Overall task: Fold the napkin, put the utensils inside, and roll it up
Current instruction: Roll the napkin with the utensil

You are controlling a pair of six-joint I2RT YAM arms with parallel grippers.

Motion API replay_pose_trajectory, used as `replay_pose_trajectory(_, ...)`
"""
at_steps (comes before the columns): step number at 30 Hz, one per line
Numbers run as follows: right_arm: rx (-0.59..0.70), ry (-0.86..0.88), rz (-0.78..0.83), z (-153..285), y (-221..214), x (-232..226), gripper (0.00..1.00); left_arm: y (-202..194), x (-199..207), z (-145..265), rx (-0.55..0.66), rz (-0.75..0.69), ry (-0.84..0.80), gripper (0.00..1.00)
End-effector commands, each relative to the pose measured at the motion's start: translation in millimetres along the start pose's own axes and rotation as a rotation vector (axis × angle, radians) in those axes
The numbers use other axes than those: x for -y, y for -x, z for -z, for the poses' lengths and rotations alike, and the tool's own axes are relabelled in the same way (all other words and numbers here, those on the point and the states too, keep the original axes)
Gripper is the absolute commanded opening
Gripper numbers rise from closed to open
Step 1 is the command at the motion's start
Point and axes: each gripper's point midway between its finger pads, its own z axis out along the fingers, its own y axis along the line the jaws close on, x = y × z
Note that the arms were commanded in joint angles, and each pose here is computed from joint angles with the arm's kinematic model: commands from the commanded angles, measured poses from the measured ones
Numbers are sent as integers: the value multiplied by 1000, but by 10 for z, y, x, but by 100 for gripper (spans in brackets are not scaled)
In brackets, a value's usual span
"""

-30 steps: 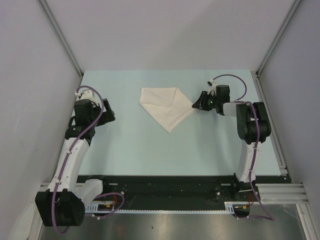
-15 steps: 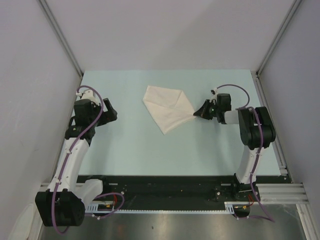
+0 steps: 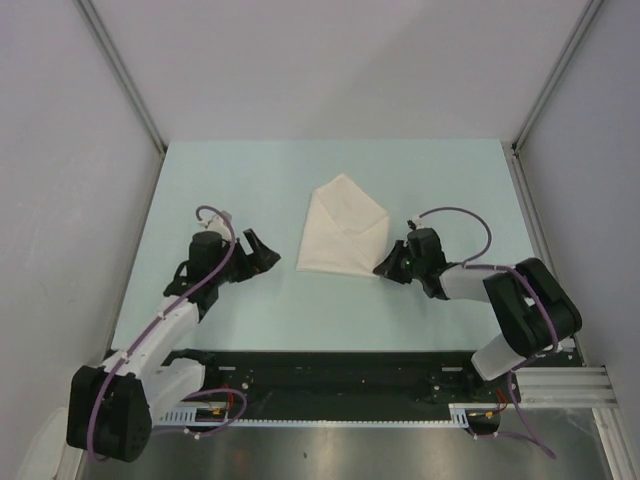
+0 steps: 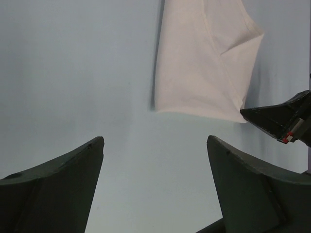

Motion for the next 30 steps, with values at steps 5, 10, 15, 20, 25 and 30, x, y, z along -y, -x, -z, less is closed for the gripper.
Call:
replay_pose_trajectory(5, 39, -117, -106, 279, -395, 217, 0, -253, 202, -363, -27, 107, -162, 82)
replay_pose_trajectory(10, 39, -135, -106, 337, -484, 285, 0, -444, 272, -533, -75, 94, -217, 78)
replay_pose_trajectory(15, 36, -122, -105, 306, -472, 252, 0, -574, 285, -707, -119, 68, -235, 73)
replay_pose_trajectory(20, 27, -113, -99, 287, -469, 223, 0, -778, 229, -865, -186, 62, -222, 68)
replay_pose_trajectory(25, 18, -123, -98, 282, -494, 252, 0, -875, 273, -908, -214, 58, -236, 61)
replay_pose_trajectory(30, 25, -122, -94, 284, -473, 239, 0, -1044, 231, -921, -270, 63, -220, 54)
